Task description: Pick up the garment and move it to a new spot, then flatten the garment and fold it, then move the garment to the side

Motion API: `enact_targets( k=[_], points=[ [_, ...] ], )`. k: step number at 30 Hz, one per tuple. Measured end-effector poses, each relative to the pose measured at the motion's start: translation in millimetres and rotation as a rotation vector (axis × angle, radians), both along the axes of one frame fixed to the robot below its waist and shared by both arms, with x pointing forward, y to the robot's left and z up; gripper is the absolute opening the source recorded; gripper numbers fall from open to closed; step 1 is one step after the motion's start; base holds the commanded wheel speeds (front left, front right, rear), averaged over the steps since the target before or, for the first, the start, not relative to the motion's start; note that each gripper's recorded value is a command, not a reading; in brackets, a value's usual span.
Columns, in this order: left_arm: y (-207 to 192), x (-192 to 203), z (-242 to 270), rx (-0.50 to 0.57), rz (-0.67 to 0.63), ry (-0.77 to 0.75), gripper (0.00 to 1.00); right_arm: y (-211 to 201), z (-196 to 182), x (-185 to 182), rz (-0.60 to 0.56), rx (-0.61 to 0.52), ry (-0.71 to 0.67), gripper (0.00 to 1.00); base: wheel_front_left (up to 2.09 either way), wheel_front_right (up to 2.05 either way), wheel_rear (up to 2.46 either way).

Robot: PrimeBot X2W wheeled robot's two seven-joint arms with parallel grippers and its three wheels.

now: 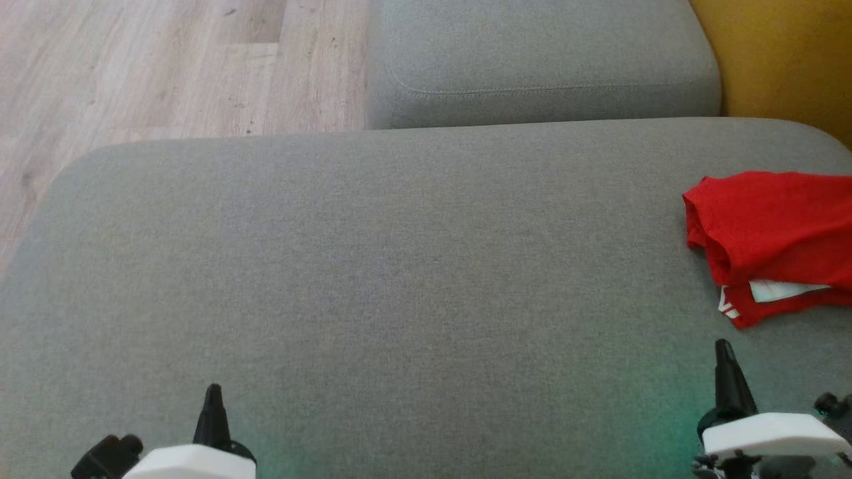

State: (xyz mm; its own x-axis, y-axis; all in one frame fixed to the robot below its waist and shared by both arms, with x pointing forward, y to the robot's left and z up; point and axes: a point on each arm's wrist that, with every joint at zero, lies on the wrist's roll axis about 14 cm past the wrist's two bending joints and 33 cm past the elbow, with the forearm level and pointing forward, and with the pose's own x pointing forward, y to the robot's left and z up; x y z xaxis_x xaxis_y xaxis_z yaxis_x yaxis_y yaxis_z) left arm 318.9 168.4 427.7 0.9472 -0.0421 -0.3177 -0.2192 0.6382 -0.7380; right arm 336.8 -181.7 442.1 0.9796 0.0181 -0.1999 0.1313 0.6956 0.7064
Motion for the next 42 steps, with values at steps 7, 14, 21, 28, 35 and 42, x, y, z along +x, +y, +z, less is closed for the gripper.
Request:
enact_targets(
  k=[7, 14, 21, 28, 35, 42],
  points=[
    [1.4, 7.3, 4.8, -0.082, 0.021, -0.012, 0.00, -2.8, 5.7, 7.2, -0.023, 0.090, -0.011, 0.00, 0.00, 0.00, 0.00],
    [3.9, 12.1, 7.5, -0.151, 0.040, -0.019, 0.00, -5.1, 8.2, 10.7, -0.044, 0.169, -0.016, 0.00, 0.00, 0.00, 0.00],
    [4.2, 18.2, 12.4, -0.227, 0.057, -0.036, 0.00, -7.9, 6.9, 10.5, -0.066, 0.250, -0.009, 0.00, 0.00, 0.00, 0.00],
    [6.8, 26.0, 19.3, -0.295, 0.073, -0.060, 0.00, -10.5, 13.6, 17.5, -0.083, 0.329, -0.029, 0.00, 0.00, 0.00, 0.00],
    [9.0, 28.8, 20.6, -0.364, 0.092, -0.068, 0.00, -14.0, 16.2, 20.3, -0.104, 0.408, -0.038, 0.00, 0.00, 0.00, 0.00],
    [8.7, 36.5, 28.1, -0.431, 0.100, -0.094, 0.00, -15.7, 15.5, 20.2, -0.119, 0.477, -0.037, 0.00, 0.00, 0.00, 0.00]
  ],
)
